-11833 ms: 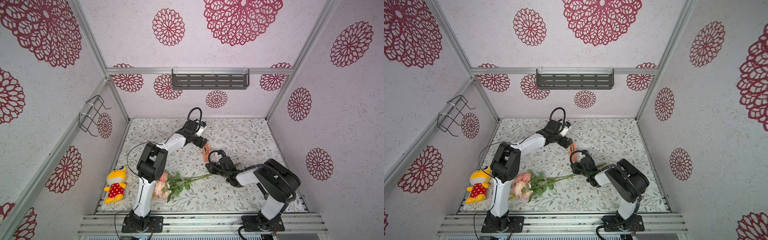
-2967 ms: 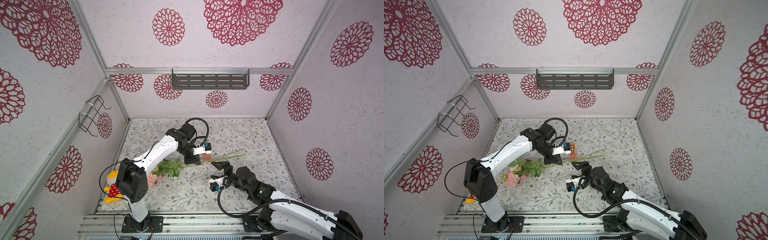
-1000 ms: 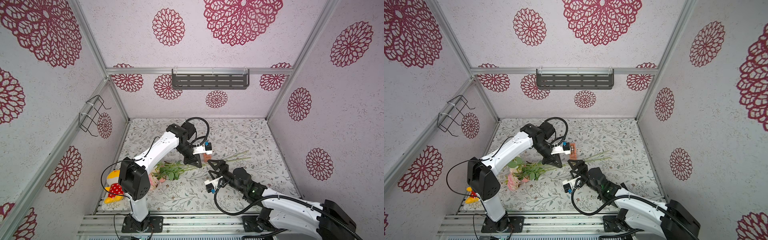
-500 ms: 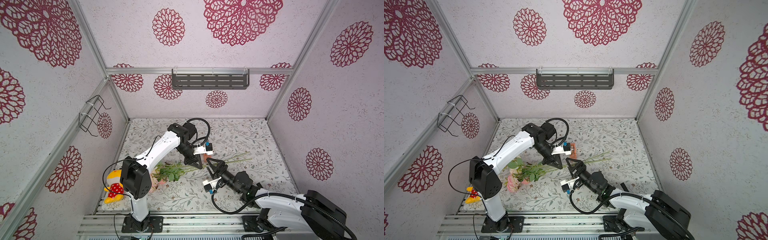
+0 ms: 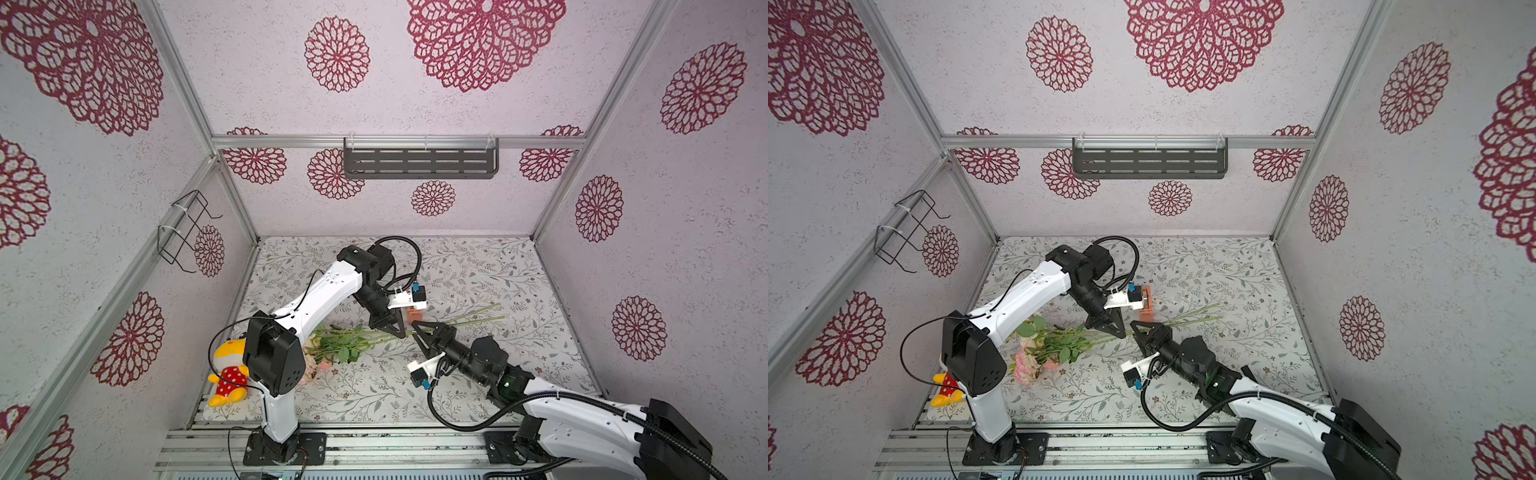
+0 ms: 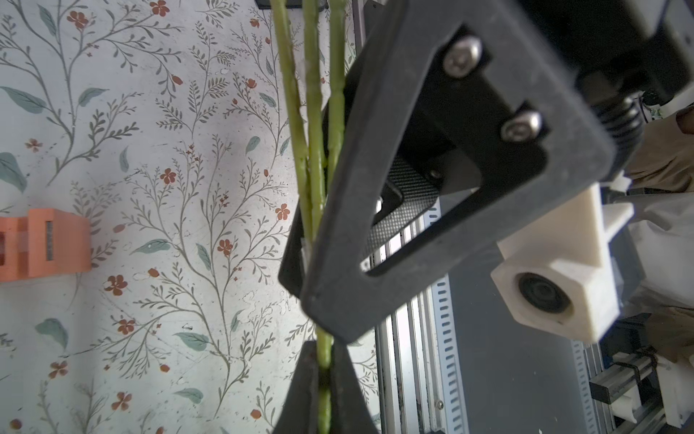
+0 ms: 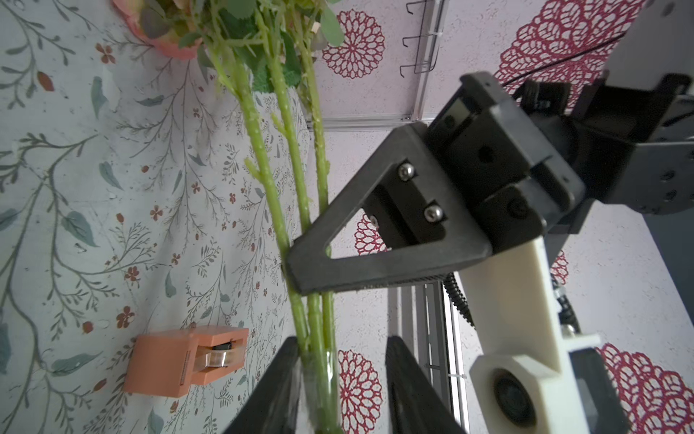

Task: Wrap bouquets with tape
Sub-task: Wrap the tape around the bouquet.

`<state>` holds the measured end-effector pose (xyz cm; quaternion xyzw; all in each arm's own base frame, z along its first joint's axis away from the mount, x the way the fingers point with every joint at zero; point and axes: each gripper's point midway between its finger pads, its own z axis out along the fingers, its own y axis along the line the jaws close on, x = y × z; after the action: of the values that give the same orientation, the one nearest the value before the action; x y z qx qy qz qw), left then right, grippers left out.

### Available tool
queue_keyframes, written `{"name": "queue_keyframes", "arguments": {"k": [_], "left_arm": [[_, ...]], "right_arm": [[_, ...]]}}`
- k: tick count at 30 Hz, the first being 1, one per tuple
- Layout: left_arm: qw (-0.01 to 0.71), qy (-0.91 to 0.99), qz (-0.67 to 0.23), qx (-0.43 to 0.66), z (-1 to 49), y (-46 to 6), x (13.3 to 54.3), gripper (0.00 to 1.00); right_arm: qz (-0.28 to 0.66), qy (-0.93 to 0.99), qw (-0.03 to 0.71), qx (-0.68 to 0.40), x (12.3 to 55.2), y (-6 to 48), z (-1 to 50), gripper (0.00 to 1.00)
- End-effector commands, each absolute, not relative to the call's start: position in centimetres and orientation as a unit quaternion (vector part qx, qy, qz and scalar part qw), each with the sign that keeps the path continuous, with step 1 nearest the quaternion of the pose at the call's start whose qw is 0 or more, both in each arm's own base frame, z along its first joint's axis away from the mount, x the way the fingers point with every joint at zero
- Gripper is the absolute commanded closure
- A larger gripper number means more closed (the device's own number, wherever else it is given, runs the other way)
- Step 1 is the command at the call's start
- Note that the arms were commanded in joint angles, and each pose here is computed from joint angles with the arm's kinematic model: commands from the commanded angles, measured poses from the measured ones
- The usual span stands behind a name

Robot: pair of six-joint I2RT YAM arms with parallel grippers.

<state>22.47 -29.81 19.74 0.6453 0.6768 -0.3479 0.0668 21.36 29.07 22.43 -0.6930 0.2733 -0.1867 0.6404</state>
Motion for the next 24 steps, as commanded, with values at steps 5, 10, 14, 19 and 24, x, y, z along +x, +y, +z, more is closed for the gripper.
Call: {"name": "queue_keyframes", "arguments": {"k": [5, 10, 14, 19, 24], "left_arm": [[0.061, 0.675, -0.351, 0.646, 19.6, -30.1, 22.5, 1.00], [0.063, 0.673, -0.351, 0.648, 19.6, -30.1, 22.5, 1.00], [0.062, 0.674, -0.351, 0.647, 19.4, -30.0, 22.5, 1.00], [0.061, 0.675, -0.353, 0.645, 19.2, -30.0, 22.5, 1.00], [0.057, 0.679, -0.348, 0.644, 18.9, -29.9, 22.7, 1.00]], "right_arm": [[-0.102, 0.349, 0.625, -0.691, 21.7, 30.6, 24.8, 0.82], [-0.047, 0.424, 0.572, -0.701, 22.1, 30.5, 24.5, 1.00], [-0.005, 0.478, 0.526, -0.703, 22.4, 30.1, 23.5, 1.00], [0.017, 0.510, 0.522, -0.683, 22.9, 29.3, 23.2, 0.89], [0.054, 0.511, 0.556, -0.654, 22.5, 28.0, 25.6, 0.54]]}}
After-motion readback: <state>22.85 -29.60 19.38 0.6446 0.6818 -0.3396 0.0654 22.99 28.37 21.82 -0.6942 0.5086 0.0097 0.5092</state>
